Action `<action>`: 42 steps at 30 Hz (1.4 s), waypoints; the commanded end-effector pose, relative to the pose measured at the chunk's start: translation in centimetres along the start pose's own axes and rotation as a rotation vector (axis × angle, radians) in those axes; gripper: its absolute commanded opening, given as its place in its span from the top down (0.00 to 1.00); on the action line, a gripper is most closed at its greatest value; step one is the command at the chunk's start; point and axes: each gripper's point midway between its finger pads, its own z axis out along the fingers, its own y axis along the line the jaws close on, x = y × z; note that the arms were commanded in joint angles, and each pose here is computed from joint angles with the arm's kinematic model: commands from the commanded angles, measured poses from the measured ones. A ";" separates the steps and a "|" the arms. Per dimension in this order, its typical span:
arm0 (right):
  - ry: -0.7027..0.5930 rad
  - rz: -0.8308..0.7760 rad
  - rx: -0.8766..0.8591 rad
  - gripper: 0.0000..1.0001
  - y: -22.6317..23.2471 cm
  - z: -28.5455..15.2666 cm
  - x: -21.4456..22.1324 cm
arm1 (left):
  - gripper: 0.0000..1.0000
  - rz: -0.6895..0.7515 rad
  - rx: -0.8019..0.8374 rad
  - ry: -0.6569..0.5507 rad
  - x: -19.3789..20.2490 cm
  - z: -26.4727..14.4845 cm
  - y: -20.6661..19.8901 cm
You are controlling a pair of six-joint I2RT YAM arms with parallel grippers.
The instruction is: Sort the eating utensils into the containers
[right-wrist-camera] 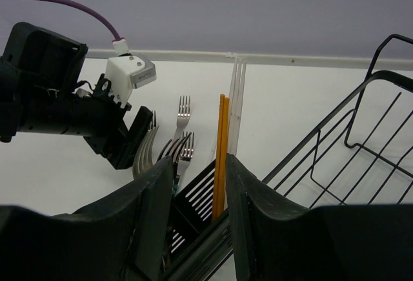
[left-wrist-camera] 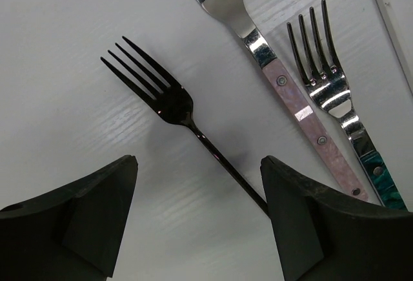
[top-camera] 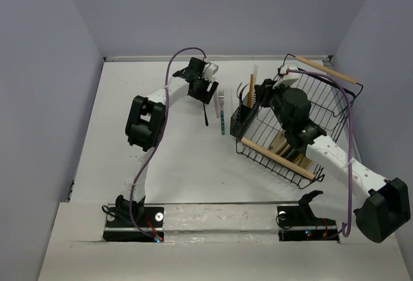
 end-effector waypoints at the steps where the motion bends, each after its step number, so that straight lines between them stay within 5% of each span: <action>1: -0.033 -0.015 -0.003 0.56 -0.1 -0.5 -0.9 | 0.12 -0.009 -0.023 0.013 -0.4 0.3 0.0; 7: -0.037 -0.016 0.010 0.56 -0.5 -0.9 -0.8 | 0.23 -0.028 -0.026 0.056 0.7 1.8 0.0; 23: -0.063 -0.017 0.015 0.56 -0.8 -2.1 -1.9 | 1.00 -0.131 -0.054 0.032 2.5 0.3 2.9; 29: -0.049 -0.023 -0.009 0.56 -0.5 -2.6 -2.0 | 1.00 -0.157 -0.029 -0.012 2.3 -1.9 3.9; 42: 0.003 0.025 -0.253 0.55 4.3 -3.3 -2.9 | 1.00 -0.076 0.014 -0.425 -7.0 -18.0 3.1</action>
